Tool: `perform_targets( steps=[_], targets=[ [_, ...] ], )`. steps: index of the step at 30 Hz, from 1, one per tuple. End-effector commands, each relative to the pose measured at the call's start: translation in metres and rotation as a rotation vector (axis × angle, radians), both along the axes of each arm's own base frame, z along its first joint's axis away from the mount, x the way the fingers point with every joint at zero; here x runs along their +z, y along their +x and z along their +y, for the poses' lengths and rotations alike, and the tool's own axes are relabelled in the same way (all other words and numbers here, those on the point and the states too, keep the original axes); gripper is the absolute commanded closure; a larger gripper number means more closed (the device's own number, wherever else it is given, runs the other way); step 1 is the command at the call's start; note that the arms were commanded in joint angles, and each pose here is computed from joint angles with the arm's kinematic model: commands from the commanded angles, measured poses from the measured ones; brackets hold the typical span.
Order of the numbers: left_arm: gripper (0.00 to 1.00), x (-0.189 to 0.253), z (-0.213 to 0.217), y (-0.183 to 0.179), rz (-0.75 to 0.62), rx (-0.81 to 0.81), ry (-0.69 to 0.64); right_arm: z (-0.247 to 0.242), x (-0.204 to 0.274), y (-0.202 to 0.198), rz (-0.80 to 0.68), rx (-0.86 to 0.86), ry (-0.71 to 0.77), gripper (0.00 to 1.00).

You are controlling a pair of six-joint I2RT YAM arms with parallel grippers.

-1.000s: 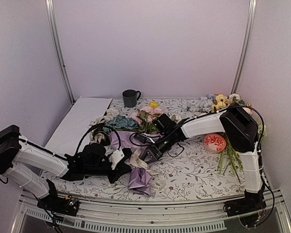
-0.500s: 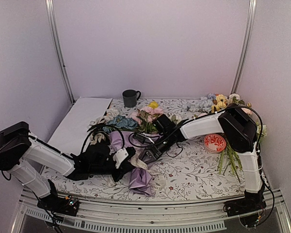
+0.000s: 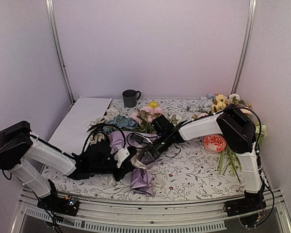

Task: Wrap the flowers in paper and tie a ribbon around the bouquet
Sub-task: Cross the half-tied ribbon over the folded bouquet.

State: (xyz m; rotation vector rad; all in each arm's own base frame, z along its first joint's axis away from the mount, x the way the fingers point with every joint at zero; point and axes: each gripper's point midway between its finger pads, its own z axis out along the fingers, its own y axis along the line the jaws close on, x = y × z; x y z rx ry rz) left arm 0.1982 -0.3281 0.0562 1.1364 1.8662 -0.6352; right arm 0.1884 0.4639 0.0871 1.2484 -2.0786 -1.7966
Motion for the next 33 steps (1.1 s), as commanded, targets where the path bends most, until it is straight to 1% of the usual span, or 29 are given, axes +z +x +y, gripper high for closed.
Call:
perform_targets(
  steps=[1, 3, 5, 9, 16, 21, 24, 25, 33],
  targets=[
    [0.9, 0.016, -0.015, 0.0, -0.017, -0.027, -0.06, 0.007, 0.005, -0.003, 0.002, 0.023, 0.036, 0.73],
    [0.9, 0.017, -0.016, 0.0, -0.016, -0.028, -0.063, 0.008, 0.004, -0.004, 0.008, 0.024, 0.033, 0.69],
    [0.9, 0.017, -0.017, 0.0, -0.015, -0.031, -0.066, 0.009, 0.002, -0.005, 0.011, 0.024, 0.027, 0.67],
    [0.9, 0.016, -0.017, 0.0, -0.01, -0.033, -0.066, 0.01, 0.001, -0.005, 0.011, 0.019, 0.022, 0.67],
    [0.9, 0.022, -0.021, 0.003, -0.014, -0.022, -0.083, 0.012, -0.008, -0.002, -0.002, -0.009, -0.015, 0.71],
    [0.9, 0.026, -0.021, 0.005, -0.015, -0.011, -0.1, 0.01, -0.01, -0.003, -0.004, -0.012, -0.026, 0.8],
    [0.9, 0.028, -0.022, 0.007, -0.015, -0.003, -0.107, 0.009, -0.009, -0.004, -0.008, -0.009, -0.031, 0.96],
    [0.89, 0.029, -0.022, 0.007, -0.015, -0.001, -0.111, 0.008, -0.009, -0.005, -0.008, -0.007, -0.034, 0.99],
    [0.89, 0.034, -0.013, 0.003, -0.011, 0.003, -0.128, -0.001, -0.002, 0.007, -0.059, -0.039, -0.048, 1.0]
  ],
)
